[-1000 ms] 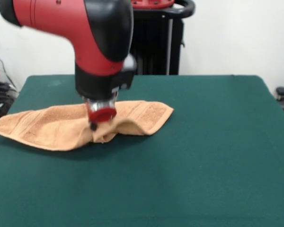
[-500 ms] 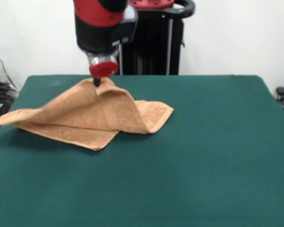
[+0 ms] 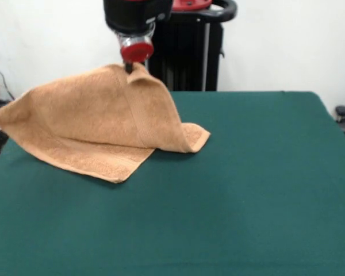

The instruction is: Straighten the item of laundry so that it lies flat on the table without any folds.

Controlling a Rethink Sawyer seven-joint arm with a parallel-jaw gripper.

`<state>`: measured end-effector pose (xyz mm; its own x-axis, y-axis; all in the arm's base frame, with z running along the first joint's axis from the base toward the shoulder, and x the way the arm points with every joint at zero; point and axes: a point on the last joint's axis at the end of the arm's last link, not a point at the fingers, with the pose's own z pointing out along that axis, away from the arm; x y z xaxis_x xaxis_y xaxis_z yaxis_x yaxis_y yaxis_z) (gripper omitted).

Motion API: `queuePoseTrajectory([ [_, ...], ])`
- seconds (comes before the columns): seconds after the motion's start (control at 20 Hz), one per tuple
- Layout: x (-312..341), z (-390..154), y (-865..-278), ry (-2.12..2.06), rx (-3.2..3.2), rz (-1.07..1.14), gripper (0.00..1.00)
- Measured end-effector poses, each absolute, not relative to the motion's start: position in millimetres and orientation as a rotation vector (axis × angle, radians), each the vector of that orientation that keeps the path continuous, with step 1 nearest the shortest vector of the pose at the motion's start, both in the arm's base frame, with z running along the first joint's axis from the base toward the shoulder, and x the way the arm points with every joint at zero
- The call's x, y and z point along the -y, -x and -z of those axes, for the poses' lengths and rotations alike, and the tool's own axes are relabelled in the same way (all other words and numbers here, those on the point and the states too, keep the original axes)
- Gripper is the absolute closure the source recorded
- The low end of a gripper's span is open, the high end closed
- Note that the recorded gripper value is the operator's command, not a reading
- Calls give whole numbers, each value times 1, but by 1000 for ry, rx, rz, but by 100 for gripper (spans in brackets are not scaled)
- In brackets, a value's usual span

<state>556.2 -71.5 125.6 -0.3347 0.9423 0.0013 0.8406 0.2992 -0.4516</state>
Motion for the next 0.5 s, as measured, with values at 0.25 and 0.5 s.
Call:
queuePoseTrajectory([
  [0.25, 66, -133, -518, 1597, 2200, -558, 100],
  [0.5, 68, -139, -484, 1570, 2066, -563, 100],
])
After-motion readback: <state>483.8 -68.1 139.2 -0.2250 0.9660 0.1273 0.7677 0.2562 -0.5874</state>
